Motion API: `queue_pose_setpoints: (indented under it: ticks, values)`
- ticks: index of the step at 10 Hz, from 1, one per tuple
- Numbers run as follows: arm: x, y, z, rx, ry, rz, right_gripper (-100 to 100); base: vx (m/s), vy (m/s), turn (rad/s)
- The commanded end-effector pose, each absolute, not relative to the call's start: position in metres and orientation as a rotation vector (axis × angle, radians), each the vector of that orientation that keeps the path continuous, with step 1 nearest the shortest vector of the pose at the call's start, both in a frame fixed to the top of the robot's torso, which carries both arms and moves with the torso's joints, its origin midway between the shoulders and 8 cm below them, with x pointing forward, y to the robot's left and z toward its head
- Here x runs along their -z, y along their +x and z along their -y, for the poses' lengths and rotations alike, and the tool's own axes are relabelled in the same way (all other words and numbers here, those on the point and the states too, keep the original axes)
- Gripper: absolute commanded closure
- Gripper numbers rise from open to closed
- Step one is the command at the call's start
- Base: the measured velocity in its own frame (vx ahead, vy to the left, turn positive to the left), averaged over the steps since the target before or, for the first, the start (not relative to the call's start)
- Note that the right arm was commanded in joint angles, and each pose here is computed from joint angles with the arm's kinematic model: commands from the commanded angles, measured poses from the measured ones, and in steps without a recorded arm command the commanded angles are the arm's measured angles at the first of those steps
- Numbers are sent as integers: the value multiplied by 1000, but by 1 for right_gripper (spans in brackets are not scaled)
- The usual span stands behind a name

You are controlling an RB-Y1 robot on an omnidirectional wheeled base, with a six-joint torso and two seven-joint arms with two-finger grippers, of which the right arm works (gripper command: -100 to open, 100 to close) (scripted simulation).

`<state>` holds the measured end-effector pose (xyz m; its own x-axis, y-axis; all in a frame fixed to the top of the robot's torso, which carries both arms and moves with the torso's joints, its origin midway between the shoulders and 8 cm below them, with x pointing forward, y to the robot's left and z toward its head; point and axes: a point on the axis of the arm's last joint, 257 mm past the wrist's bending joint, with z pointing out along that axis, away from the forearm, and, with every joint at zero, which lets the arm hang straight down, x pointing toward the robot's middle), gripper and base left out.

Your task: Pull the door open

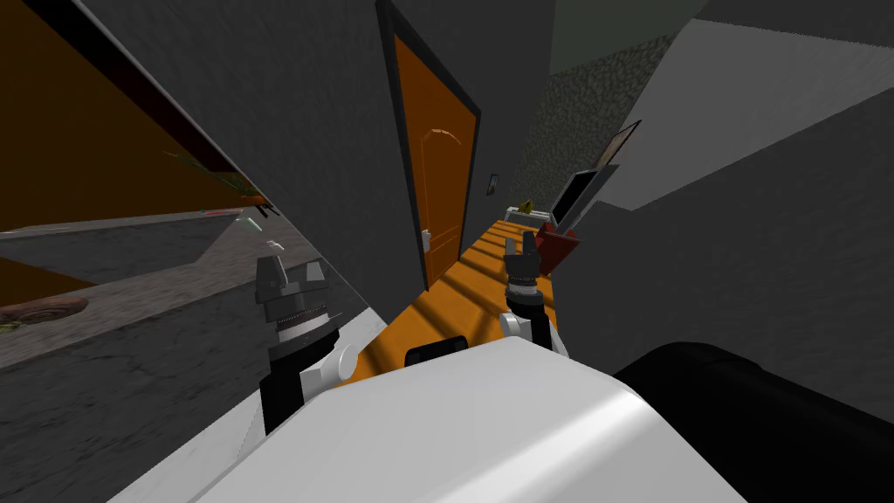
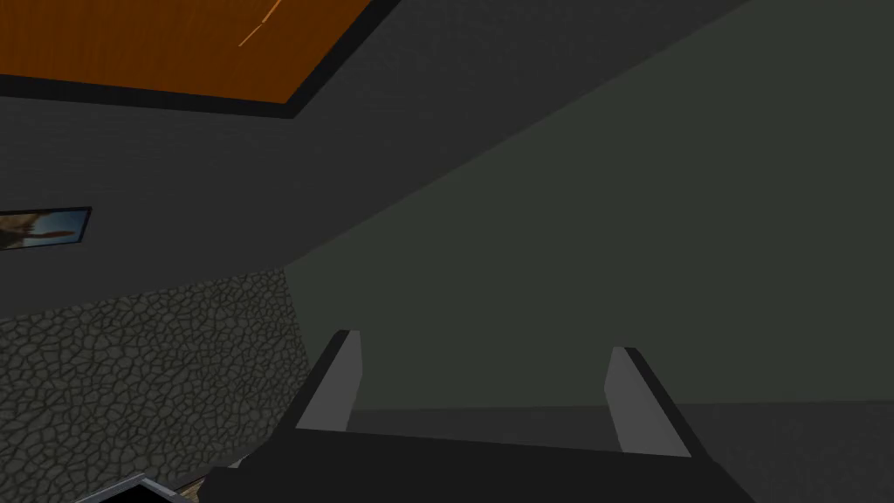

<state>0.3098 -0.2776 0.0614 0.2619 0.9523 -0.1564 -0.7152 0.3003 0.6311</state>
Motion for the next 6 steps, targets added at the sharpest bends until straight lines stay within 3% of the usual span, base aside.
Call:
queue_pose_setpoints:
  ticks: [1, 6]
  values:
    - [-52, 316, 274, -1152, 469, -614, -100, 124, 30, 85]
    - [-27, 333, 267, -1050, 416, -716, -100, 136, -23, 70]
